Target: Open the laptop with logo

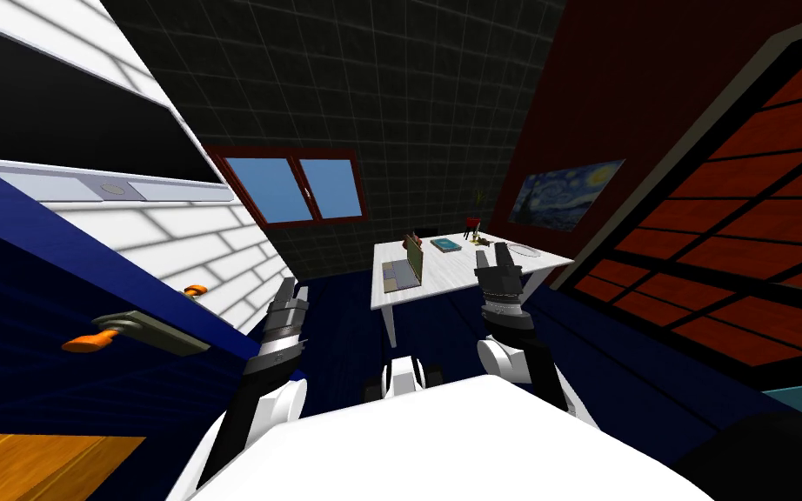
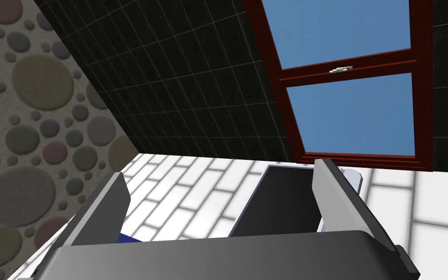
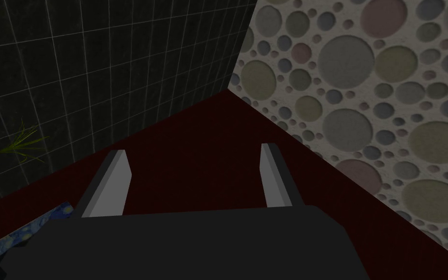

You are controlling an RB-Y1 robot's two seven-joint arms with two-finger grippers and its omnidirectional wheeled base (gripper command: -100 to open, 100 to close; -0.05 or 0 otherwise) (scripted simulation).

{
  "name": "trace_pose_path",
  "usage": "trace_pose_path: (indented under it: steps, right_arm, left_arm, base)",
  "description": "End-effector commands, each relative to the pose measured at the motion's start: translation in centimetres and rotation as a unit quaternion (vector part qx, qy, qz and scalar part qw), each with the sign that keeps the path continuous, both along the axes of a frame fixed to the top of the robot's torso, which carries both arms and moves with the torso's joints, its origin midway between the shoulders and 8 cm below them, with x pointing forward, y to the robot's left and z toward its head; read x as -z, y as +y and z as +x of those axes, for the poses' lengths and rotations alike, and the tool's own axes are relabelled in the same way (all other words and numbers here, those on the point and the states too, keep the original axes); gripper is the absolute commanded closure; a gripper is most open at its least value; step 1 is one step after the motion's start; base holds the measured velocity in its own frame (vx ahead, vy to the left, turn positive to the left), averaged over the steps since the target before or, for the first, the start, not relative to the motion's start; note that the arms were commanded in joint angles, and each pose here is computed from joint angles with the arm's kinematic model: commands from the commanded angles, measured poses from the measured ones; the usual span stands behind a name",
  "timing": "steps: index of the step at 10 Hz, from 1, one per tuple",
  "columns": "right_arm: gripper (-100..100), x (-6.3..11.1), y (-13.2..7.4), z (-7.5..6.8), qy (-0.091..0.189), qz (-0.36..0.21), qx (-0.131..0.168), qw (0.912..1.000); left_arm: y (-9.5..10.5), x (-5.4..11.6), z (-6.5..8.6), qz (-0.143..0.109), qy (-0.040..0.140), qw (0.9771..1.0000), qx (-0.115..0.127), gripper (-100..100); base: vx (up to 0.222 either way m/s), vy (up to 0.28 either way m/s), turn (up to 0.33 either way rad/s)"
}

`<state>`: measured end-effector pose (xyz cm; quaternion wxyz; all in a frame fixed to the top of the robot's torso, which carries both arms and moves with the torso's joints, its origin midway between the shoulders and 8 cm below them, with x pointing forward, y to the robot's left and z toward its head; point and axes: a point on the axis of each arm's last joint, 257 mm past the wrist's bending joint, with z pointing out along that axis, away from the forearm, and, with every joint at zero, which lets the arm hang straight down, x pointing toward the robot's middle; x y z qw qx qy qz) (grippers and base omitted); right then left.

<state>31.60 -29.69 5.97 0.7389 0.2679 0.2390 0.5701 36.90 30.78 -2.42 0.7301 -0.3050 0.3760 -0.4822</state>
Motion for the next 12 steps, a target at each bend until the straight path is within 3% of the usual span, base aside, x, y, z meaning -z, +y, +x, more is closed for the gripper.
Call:
trace_pose_path:
  steps: [1,6,12]
  right_arm:
    - [0,0.0,0.0,0.0,0.000,0.000,0.000,1.0000]
    - [0,0.0,0.0,0.0,0.000,0.000,0.000,1.0000]
    - [0,0.0,0.0,0.0,0.000,0.000,0.000,1.0000]
  left_arm:
    - [0.5,0.4,0.5,0.020,0.019,0.9996,-0.007,-100]
    - [2.2,1.4,1.5,0.057,0.063,0.9957,-0.036,-100]
    - [4.4,2.3,2.3,0.095,0.107,0.9872,-0.071,-100]
  base:
    - [0.061,-0.159,-0.017]
    - [0.045,-0.190,-0.034]
    - [0.052,-0.164,-0.032]
